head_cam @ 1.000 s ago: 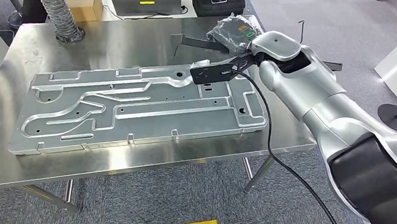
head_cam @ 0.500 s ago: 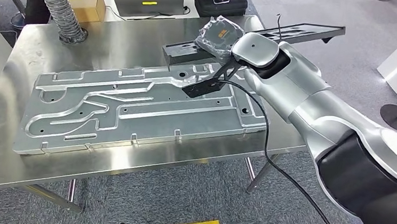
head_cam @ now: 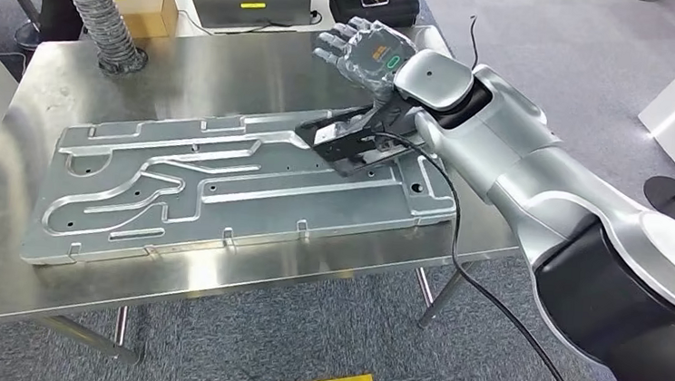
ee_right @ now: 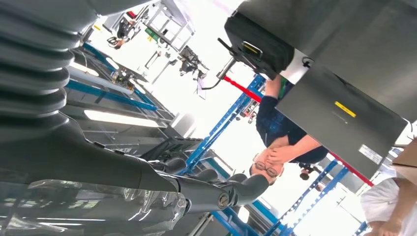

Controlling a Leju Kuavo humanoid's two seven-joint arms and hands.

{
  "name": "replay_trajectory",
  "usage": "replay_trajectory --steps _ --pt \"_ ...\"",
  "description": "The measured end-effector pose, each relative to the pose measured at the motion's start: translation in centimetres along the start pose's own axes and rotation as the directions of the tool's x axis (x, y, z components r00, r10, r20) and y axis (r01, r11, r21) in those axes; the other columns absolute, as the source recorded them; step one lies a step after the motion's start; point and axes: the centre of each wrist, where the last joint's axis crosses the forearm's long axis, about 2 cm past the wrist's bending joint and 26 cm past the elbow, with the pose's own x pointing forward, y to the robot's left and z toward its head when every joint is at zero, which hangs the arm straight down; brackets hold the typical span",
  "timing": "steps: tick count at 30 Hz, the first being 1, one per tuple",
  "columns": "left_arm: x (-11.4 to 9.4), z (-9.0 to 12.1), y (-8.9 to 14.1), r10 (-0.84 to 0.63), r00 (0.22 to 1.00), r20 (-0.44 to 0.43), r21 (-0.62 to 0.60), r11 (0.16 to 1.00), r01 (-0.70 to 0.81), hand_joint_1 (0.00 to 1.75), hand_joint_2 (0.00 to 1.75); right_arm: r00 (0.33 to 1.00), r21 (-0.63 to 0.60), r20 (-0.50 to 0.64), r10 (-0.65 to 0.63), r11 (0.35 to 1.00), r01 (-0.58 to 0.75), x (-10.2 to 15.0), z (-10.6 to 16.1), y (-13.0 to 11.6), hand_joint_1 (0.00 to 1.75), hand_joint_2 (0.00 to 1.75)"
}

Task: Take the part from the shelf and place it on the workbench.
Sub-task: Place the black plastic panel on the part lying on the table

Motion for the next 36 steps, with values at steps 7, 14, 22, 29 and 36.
replay_trajectory --steps 7,14,22,29,36 --pt "0.1 0.0 0.1 -0.004 1.0 0.001 -0.001 1.0 0.004 0.0 0.0 0.999 0.022 -0.027 -0.04 0.999 0.04 -0.8 0.2 0.3 0.0 0.0" --pt "0.1 0.0 0.1 0.002 1.0 0.008 -0.004 1.0 -0.002 0.0 0.0 0.985 0.006 -0.04 -0.17 0.985 0.171 -2.1 0.6 -0.2 0.0 0.0" --pt "0.0 0.0 0.2 0.01 1.0 0.02 -0.006 1.0 -0.009 0.0 0.0 0.925 -0.05 0.019 -0.38 0.923 0.381 -3.8 1.3 -1.0 0.0 0.0" --pt "-0.4 -0.1 0.6 0.013 1.0 0.017 -0.004 1.0 -0.012 0.0 0.0 0.834 -0.125 0.076 -0.546 0.825 0.552 -6.3 3.4 -1.5 0.0 0.0" --pt "-1.1 0.0 0.7 0.046 0.999 0.021 -0.015 0.999 -0.045 0.0 0.0 0.833 -0.241 0.007 -0.553 0.808 0.538 -11.6 7.5 -3.9 0.0 0.0"
